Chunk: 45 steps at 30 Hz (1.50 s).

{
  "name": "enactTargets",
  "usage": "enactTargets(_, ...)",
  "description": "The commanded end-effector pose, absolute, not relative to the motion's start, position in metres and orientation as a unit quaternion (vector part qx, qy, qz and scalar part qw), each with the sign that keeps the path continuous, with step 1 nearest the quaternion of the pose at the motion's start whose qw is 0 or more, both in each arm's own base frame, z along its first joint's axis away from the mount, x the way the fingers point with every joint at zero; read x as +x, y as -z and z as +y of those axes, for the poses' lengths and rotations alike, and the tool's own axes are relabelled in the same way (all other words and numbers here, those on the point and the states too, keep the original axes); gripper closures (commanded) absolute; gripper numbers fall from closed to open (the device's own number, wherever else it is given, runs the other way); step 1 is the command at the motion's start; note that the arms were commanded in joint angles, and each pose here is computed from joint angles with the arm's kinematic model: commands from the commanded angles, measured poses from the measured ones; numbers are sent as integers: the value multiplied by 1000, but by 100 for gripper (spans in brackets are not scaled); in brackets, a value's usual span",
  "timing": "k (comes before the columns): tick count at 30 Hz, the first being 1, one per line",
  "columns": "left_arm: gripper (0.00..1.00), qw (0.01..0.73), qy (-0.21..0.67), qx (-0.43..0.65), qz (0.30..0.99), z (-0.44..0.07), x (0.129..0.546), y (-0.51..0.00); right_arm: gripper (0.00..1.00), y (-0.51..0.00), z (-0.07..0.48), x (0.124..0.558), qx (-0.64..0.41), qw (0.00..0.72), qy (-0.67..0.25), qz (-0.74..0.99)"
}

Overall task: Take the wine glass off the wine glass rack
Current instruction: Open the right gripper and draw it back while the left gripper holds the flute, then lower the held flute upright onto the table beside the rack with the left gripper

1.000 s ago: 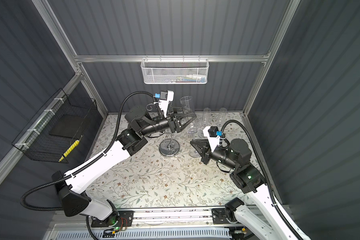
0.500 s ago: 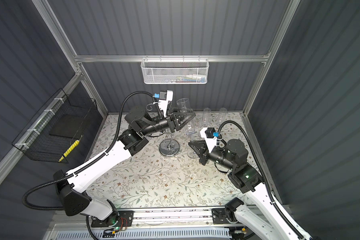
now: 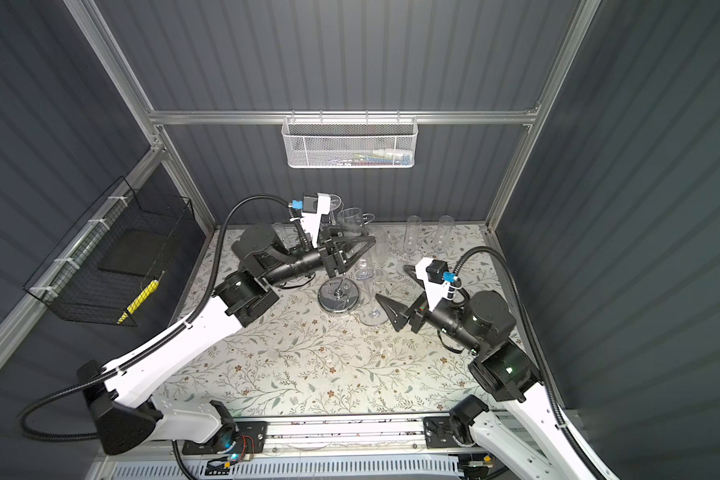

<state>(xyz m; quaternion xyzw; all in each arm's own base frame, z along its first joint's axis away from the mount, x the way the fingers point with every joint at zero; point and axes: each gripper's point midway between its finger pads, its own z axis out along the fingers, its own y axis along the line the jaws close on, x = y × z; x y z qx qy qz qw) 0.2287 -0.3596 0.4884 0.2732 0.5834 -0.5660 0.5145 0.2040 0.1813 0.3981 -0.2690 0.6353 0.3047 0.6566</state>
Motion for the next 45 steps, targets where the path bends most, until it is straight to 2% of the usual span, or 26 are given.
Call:
enactTargets(1,71,574,496,263,596,-322,225,-493,1,-417,157,208,-233,697,-249,631)
enactTargets(8,70,631,372,229,641,-256,222,-467,1,-422,133,206,-196,715,-211,638)
enactTargets(16,68,667,217,145,697,-184,239,-412,1,-423,111,200,-153,728,-191,640)
enactTargets(26,67,709,85,16,700,-119,256,-356,1,-426,102,201,-141,733,-171,643)
enactTargets(30,68,721,33,-9,692,-110,267,-334,1,-426,102,202,-131,733,-179,643)
enactTargets(36,68,710,42,-34,702,-100,304,-303,1,-423,100,205,-119,732,-180,646)
enactTargets(45,65,685,78,-6,724,-96,368,-277,1,-425,98,212,-112,734,-164,649)
